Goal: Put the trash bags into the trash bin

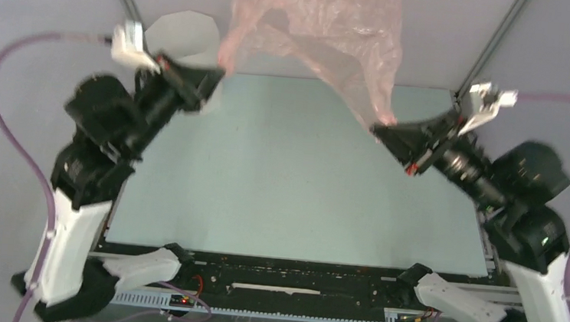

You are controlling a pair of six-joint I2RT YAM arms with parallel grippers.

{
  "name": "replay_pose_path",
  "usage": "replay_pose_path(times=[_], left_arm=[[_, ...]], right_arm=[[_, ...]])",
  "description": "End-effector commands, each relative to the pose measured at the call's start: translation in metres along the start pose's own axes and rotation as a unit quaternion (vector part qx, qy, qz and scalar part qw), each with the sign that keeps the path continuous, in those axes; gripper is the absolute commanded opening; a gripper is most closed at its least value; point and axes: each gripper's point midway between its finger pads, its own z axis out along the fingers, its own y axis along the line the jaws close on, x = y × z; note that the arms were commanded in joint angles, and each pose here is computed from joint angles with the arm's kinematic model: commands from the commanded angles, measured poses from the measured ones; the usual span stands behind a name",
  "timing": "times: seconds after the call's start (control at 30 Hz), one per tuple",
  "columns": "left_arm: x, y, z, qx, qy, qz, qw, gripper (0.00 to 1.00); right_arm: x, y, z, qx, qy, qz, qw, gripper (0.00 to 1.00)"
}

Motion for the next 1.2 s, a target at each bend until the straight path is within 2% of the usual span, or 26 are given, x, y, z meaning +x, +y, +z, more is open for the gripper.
replay_pose_path(times=[0.0, 0.07, 0.1, 0.13, 0.17, 0.23, 0.3, 0.33, 0.37, 0.43, 0.5, 0.6, 0.67, 0.7, 0.77, 0.8, 0.87, 0.97, 1.03, 1.1, 1.17], left_arm=[[0.208, 0.164, -0.023, -0.221, 0.223, -0.029, 0.949, 0.00], [0.314, 0.213, -0.067, -0.272, 0.359, -0.085, 0.889, 0.00], [0.346, 0.222, -0.088, -0.280, 0.404, -0.106, 0.864, 0.00], [0.361, 0.225, -0.101, -0.280, 0.424, -0.119, 0.853, 0.00], [0.361, 0.223, -0.105, -0.272, 0.420, -0.121, 0.857, 0.00], [0.331, 0.213, -0.090, -0.249, 0.375, -0.099, 0.888, 0.00], [0.271, 0.189, -0.054, -0.216, 0.311, -0.065, 0.923, 0.00], [0.261, 0.183, -0.040, -0.207, 0.314, -0.051, 0.925, 0.00], [0.214, 0.153, -0.013, -0.169, 0.280, -0.038, 0.944, 0.00], [0.152, 0.104, 0.026, -0.109, 0.242, -0.015, 0.964, 0.00], [0.078, 0.042, 0.047, -0.031, 0.175, -0.008, 0.984, 0.00], [-0.014, -0.039, 0.033, 0.086, 0.063, -0.013, 0.994, 0.00], [-0.037, -0.052, 0.010, 0.098, 0.018, -0.006, 0.995, 0.00], [-0.033, -0.042, 0.004, 0.080, 0.015, -0.002, 0.997, 0.00], [0.010, 0.011, 0.005, -0.005, 0.037, -0.014, 0.999, 0.00], [0.047, 0.051, 0.006, -0.068, 0.065, -0.034, 0.995, 0.00], [0.131, 0.110, -0.002, -0.129, 0.139, -0.061, 0.980, 0.00], [0.263, 0.181, -0.040, -0.204, 0.278, -0.122, 0.931, 0.00], [0.323, 0.207, -0.072, -0.228, 0.340, -0.152, 0.899, 0.00], [0.330, 0.210, -0.084, -0.225, 0.336, -0.161, 0.901, 0.00], [0.302, 0.202, -0.077, -0.207, 0.291, -0.142, 0.923, 0.00]], right_arm=[[0.159, -0.129, -0.019, 0.208, 0.114, 0.088, 0.967, 0.00], [0.253, -0.164, -0.038, 0.243, 0.194, 0.165, 0.936, 0.00], [0.310, -0.175, -0.054, 0.250, 0.243, 0.213, 0.913, 0.00], [0.337, -0.175, -0.063, 0.245, 0.258, 0.245, 0.902, 0.00], [0.351, -0.170, -0.066, 0.237, 0.256, 0.265, 0.899, 0.00], [0.347, -0.158, -0.062, 0.213, 0.226, 0.269, 0.911, 0.00], [0.306, -0.153, -0.050, 0.198, 0.174, 0.236, 0.936, 0.00], [0.281, -0.154, -0.044, 0.199, 0.153, 0.213, 0.944, 0.00], [0.250, -0.153, -0.036, 0.198, 0.137, 0.189, 0.952, 0.00], [0.190, -0.146, -0.019, 0.184, 0.132, 0.158, 0.961, 0.00], [0.124, -0.128, -0.005, 0.165, 0.126, 0.139, 0.968, 0.00], [0.022, -0.071, 0.005, 0.117, 0.062, 0.061, 0.989, 0.00], [-0.018, -0.031, -0.005, 0.079, 0.014, 0.002, 0.997, 0.00], [-0.017, -0.027, -0.007, 0.072, 0.009, -0.012, 0.997, 0.00], [0.012, -0.045, -0.009, 0.087, 0.022, -0.014, 0.996, 0.00], [0.042, -0.066, -0.009, 0.109, 0.042, 0.002, 0.993, 0.00], [0.116, -0.110, -0.016, 0.155, 0.103, 0.052, 0.981, 0.00], [0.244, -0.160, -0.040, 0.206, 0.223, 0.145, 0.942, 0.00], [0.300, -0.170, -0.058, 0.217, 0.269, 0.196, 0.918, 0.00], [0.317, -0.169, -0.068, 0.218, 0.274, 0.210, 0.913, 0.00], [0.301, -0.164, -0.066, 0.210, 0.251, 0.197, 0.924, 0.00]])
